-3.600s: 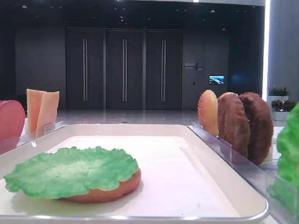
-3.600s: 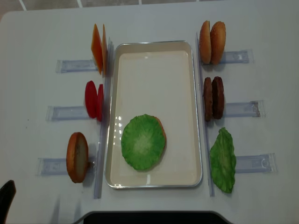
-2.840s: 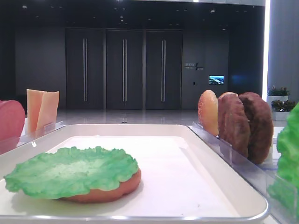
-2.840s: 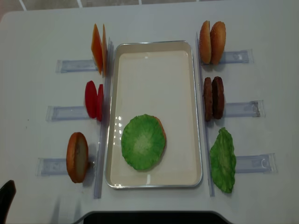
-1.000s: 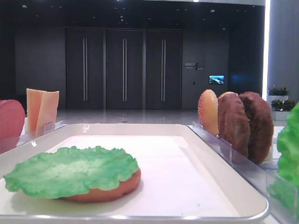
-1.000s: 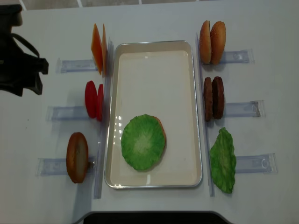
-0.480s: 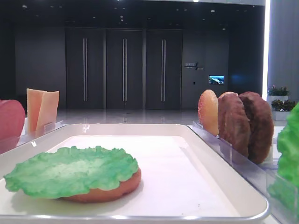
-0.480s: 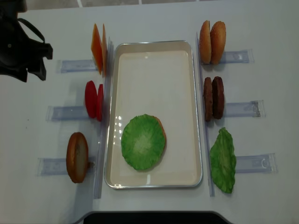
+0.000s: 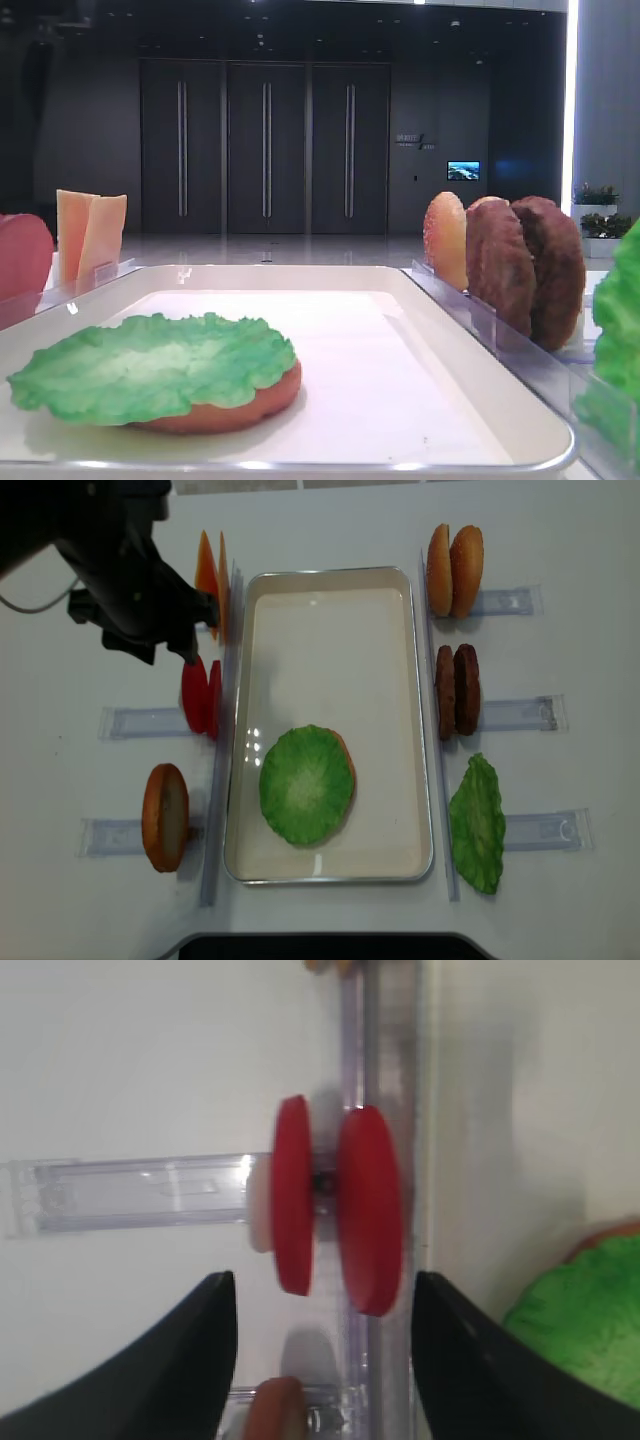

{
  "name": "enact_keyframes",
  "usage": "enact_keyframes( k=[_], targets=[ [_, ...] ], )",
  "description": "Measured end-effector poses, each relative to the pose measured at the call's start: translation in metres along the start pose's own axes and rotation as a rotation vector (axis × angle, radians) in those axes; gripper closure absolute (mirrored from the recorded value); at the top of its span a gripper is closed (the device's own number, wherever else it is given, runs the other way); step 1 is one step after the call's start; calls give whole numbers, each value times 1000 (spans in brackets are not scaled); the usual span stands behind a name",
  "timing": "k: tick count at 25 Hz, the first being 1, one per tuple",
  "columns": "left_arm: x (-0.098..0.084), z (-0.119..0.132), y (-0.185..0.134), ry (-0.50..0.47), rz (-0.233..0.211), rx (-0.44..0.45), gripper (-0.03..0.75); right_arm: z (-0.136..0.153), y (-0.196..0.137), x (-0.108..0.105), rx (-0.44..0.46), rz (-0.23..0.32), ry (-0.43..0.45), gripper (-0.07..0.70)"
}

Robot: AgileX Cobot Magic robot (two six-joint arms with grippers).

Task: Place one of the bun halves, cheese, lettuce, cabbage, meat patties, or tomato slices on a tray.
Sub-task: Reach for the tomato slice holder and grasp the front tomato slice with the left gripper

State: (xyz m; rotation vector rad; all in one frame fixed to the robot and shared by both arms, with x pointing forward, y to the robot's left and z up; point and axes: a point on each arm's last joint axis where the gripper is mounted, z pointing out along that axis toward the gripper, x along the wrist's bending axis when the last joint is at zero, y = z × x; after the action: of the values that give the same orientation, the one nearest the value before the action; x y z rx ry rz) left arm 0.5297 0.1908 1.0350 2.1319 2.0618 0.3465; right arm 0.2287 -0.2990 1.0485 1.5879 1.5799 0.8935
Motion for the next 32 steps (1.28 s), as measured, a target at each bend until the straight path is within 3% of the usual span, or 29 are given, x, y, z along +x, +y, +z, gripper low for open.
enact_keyframes(
  k=[4, 14, 26, 32],
  targets=[
    [-23, 6, -5, -21, 22, 3, 286, 0, 0, 0, 0, 3, 5, 341],
    [-25, 14, -2, 4, 14, 0, 285, 0, 0, 0, 0, 3, 5, 341],
    [-38, 68, 2, 34, 38, 90, 285, 0, 0, 0, 0, 0, 0, 341],
    [-40, 82, 0, 49, 45, 124, 285, 0, 0, 0, 0, 3, 5, 341]
  ],
)
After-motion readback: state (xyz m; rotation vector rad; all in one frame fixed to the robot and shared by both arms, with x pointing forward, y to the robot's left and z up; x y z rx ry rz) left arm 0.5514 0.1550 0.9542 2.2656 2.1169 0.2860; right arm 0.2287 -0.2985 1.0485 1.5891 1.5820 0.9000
